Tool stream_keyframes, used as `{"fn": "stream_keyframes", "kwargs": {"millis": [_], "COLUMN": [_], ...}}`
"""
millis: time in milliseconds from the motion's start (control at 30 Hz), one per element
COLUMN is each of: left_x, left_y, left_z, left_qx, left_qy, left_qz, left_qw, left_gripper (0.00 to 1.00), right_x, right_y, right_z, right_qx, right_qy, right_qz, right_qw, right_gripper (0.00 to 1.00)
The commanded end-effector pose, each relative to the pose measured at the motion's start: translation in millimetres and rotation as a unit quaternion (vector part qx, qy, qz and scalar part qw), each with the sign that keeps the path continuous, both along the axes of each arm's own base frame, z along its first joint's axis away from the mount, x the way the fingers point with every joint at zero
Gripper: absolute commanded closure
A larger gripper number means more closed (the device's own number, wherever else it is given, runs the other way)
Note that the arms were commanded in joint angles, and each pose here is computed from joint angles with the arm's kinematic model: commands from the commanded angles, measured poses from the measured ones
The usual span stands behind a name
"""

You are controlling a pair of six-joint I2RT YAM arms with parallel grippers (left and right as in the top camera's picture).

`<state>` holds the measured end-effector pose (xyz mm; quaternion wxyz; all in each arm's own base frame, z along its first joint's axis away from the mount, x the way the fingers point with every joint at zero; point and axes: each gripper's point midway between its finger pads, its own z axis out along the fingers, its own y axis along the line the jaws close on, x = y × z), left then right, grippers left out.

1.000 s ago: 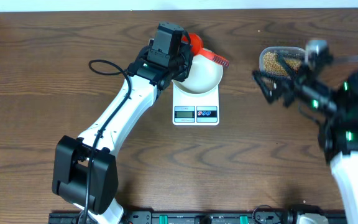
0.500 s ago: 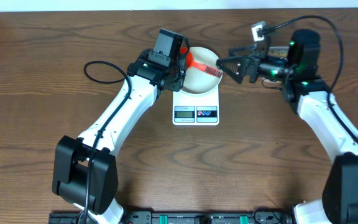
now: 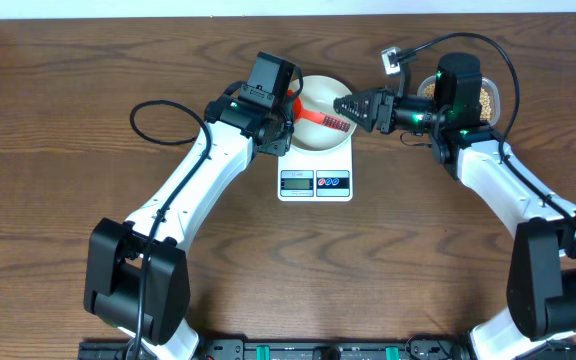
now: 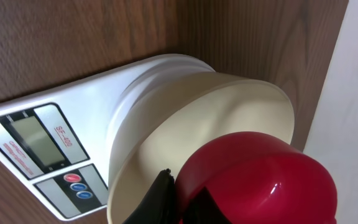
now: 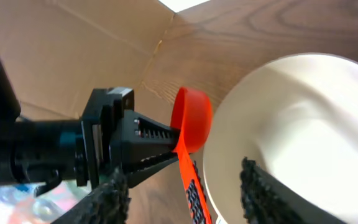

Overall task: Scoop item into bowl and weigh 50g on scale
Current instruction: 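Move the right gripper to the scoop handle beside the left gripper, then grasp the scoop handle with the right gripper and release the left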

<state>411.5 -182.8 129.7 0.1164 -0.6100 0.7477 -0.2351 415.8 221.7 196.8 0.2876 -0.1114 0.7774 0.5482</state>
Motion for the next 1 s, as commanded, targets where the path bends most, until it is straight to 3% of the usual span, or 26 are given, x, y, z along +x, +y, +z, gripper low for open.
{"fn": "stream_keyframes", "kwargs": {"millis": [0,467,967], "left_x": [0.8,-4.8,-6.4], "left_y": [1.2,-15.7,-18.9], "left_z": [14.3,16.4,16.8], "left_qx": [-0.017,-0.059,-0.067], "left_qy": [-0.010,0.005,0.009], "left_qz": [0.026,0.000,-0.005], "left_qw": [0.999,0.998,0.998], "left_gripper": [0.93,0.93,0.93], "right_x": [0.4,-6.1,-12.9], "right_y": [9.0,26.0,35.8], "right_z": [6.3,-11.6,-12.9], "right_qx": [0.012,-0.011,-0.010], "right_qy": [0.027,0.077,0.089], "right_qz": [-0.003,-0.023,-0.013], "right_qw": [1.000,0.997,0.996], "right_gripper": [0.49,0.66,0.71]}}
